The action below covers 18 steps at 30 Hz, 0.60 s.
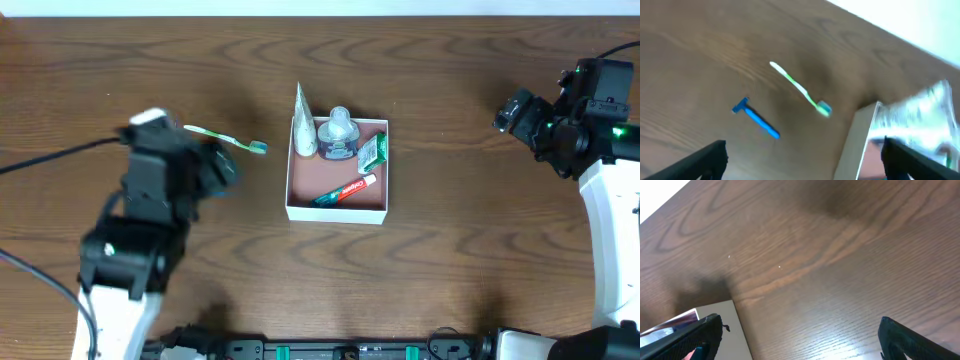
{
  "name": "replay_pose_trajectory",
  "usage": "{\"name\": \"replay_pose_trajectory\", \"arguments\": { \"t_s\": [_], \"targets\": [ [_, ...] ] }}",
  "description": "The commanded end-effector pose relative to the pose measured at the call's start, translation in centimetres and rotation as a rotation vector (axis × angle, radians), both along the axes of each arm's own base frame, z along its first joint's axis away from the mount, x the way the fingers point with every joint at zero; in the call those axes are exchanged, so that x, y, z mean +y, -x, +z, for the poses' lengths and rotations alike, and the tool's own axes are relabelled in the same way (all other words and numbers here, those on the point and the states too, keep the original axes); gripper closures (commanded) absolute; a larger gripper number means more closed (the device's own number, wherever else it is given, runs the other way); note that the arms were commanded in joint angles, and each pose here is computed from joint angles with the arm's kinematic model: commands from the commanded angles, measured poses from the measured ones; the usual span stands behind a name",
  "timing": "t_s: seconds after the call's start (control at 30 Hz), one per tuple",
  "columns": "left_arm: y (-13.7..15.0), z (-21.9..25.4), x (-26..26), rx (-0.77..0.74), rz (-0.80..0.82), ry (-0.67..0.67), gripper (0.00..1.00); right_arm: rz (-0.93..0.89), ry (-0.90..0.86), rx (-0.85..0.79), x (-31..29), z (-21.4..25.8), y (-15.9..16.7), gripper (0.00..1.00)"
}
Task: Pack container
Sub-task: 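Lower the tube into the box front and open the left gripper, then move the left gripper to the blue razor and grasp its handle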
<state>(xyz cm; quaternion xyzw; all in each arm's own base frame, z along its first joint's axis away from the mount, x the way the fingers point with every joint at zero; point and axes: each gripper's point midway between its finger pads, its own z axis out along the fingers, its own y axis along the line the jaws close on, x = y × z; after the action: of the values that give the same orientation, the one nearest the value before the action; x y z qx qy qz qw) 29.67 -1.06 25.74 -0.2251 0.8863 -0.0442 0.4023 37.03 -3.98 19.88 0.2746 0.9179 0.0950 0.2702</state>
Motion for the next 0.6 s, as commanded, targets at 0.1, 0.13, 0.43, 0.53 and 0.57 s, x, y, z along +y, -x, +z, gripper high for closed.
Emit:
{"name": "replay_pose_trajectory", "arguments": {
  "t_s": [0.1,0.13,0.43,0.53,0.57],
  "targets": [
    [-4.4,-5.1,2.6,0.129,0.070,0.325,0.02,0.000,0.009,-0.007,-0.3,0.3,-0.1,0.01],
    [-4.8,-6.1,3.2,0.157,0.085,0.347,0.02,0.000,0.009,-0.007,-0.3,0.3,-0.1,0.01],
    [-5.6,-15.7,5.1,0.445,0.181,0.419,0.02,0.000,0.009,-0.007,-0.3,0.3,-0.1,0.01],
    [-5.6,-17.8,5.2,0.502,0.192,0.424,0.02,0.000,0.009,-0.007,-0.3,0.3,-0.1,0.01],
    [-5.5,-18.3,5.2,0.517,0.198,0.421,0.02,0.000,0.009,-0.007,-0.3,0.3,-0.1,0.01]
  ]
}}
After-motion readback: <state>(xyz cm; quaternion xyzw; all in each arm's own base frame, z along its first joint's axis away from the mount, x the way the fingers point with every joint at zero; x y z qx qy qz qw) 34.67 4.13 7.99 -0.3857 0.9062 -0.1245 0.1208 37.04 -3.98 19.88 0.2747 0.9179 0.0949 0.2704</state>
